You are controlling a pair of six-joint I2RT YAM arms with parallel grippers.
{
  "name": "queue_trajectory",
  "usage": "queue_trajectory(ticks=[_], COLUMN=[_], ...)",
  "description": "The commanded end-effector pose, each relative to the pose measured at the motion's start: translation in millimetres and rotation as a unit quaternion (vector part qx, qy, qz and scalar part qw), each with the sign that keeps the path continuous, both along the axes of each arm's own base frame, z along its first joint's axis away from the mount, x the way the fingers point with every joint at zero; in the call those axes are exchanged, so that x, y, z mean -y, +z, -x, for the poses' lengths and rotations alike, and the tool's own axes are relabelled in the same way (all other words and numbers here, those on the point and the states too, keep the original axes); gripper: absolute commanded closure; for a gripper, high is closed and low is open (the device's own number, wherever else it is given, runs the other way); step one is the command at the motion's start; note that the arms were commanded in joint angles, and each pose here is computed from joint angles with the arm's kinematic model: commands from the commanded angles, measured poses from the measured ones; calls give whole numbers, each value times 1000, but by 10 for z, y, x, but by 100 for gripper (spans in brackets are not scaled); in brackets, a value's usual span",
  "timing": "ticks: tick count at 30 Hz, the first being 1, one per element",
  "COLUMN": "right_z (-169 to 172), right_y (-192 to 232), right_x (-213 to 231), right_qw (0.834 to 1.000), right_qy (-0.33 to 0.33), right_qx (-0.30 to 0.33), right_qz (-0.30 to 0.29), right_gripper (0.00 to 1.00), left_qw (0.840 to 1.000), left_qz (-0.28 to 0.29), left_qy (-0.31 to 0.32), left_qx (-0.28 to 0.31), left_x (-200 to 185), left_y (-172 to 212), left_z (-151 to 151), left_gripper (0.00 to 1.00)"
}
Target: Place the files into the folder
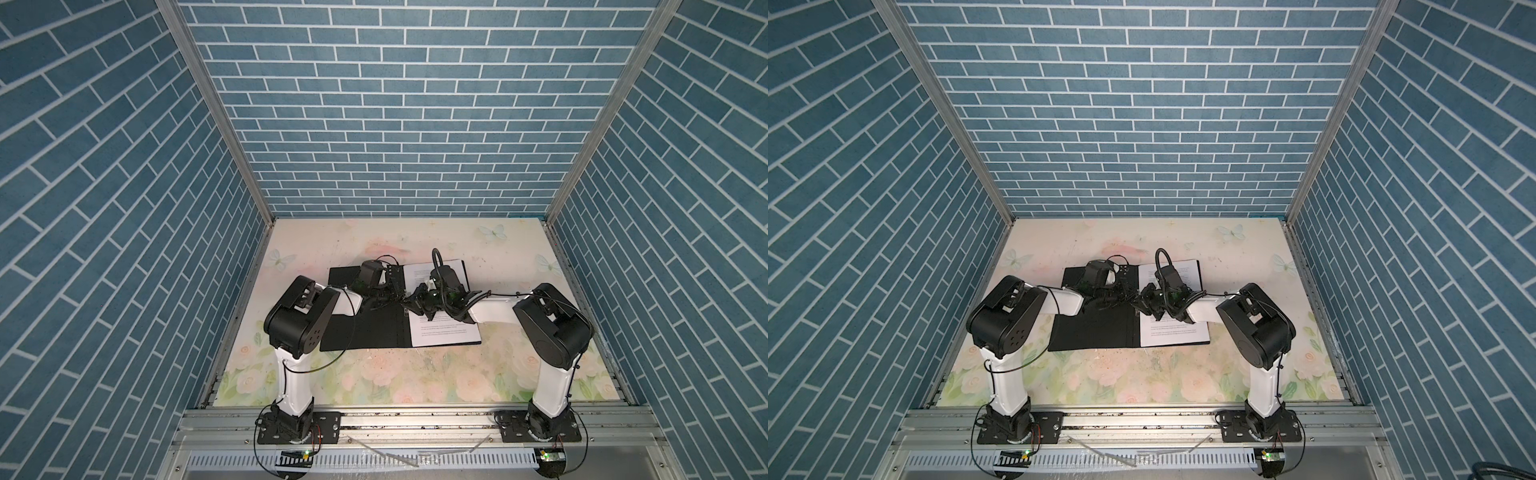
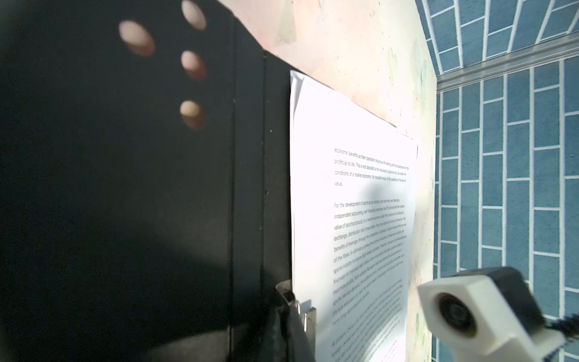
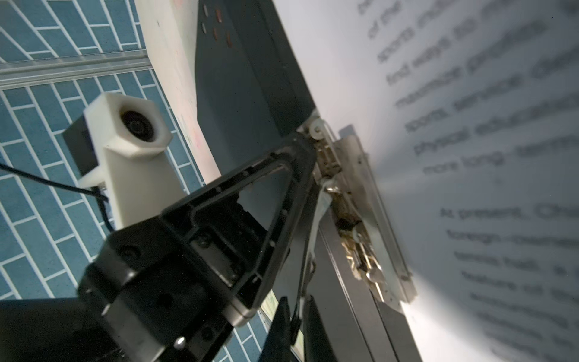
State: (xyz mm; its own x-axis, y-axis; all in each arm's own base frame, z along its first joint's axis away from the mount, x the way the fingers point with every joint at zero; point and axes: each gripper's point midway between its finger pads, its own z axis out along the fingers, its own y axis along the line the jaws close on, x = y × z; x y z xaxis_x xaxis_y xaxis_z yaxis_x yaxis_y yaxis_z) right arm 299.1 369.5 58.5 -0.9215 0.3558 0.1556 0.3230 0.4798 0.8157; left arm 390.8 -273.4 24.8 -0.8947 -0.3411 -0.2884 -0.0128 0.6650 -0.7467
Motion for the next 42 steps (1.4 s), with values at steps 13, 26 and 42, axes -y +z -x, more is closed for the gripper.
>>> queue_trajectory(ticks=[13, 26, 42], right_z=[228, 497, 633], right_y=[-249, -401, -833], right_x=[164, 449, 803], right_qw=[1000, 996, 979], right_qy=[-4, 41, 81], right_qx=[-24, -3, 24], right_qz=[14, 78, 184], right_gripper=[99, 100, 100], left_qw=[998, 997, 997], left_qz=[-37, -31, -14], left_qy=[-9, -15, -11], left_qx=[-58, -65, -70], left_x=[-89, -58, 25], left_y=[-362, -398, -409], left_z=[287, 298, 293], left_gripper=[94, 95, 95])
